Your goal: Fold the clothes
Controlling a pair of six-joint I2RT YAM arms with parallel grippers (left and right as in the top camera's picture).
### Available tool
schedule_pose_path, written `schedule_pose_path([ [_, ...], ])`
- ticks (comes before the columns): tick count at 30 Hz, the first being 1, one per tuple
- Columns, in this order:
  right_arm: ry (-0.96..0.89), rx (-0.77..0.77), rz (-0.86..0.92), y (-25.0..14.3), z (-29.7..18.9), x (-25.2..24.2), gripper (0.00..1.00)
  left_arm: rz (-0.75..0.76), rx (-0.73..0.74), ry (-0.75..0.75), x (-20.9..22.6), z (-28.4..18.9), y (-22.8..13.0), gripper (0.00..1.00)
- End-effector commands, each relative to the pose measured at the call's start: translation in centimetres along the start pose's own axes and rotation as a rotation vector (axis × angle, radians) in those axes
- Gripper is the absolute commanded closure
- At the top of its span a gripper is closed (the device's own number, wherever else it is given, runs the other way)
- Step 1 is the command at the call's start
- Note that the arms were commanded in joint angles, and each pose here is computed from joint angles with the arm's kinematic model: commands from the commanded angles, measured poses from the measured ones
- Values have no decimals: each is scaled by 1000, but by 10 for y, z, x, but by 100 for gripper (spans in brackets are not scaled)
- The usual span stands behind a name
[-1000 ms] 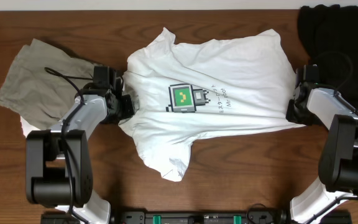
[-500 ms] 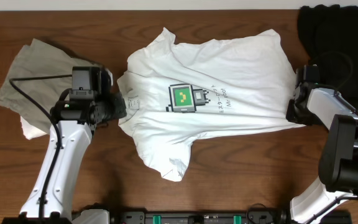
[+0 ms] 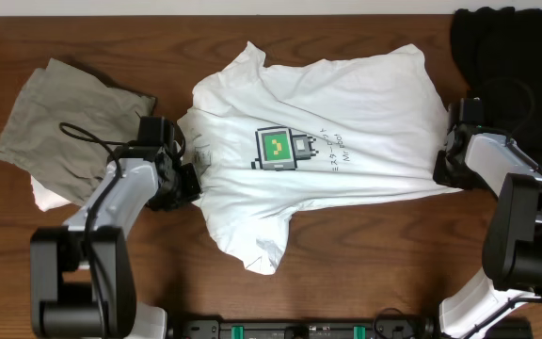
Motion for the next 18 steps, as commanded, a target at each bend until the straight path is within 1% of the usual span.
schedule_pose_path([
  [1,106,113,-9,-24,20,16,96,-18,19,14,2,13,1,68],
  [4,107,113,-9,-24,20,16,96,-16,3,7,1,19,6,69],
  [7,107,113,-9,-24,20,16,96,-14,-8,2,0,20,8,82],
  [8,107,113,-9,-24,20,16,96,-14,-10,2,0,20,9,90],
  [9,106,113,-9,-24,20,16,96,-14,-13,8,1,20,9,92],
  [11,107,114,-9,-24,20,16,96,-15,-30,33,4,18,12,94],
  [18,106,115,-9,-24,20,16,96,-84,-116,122,31,4,30,94],
])
Point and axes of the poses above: each gripper's point midway between its finger pads, its own z axis out along the fingers, its own x axis along the line the jaws close on, y = z × x, the point moved 6 cm from there along -z, back along the fingers, and after that the axes turned 2 degrees about -z, right-handed, at the moved point
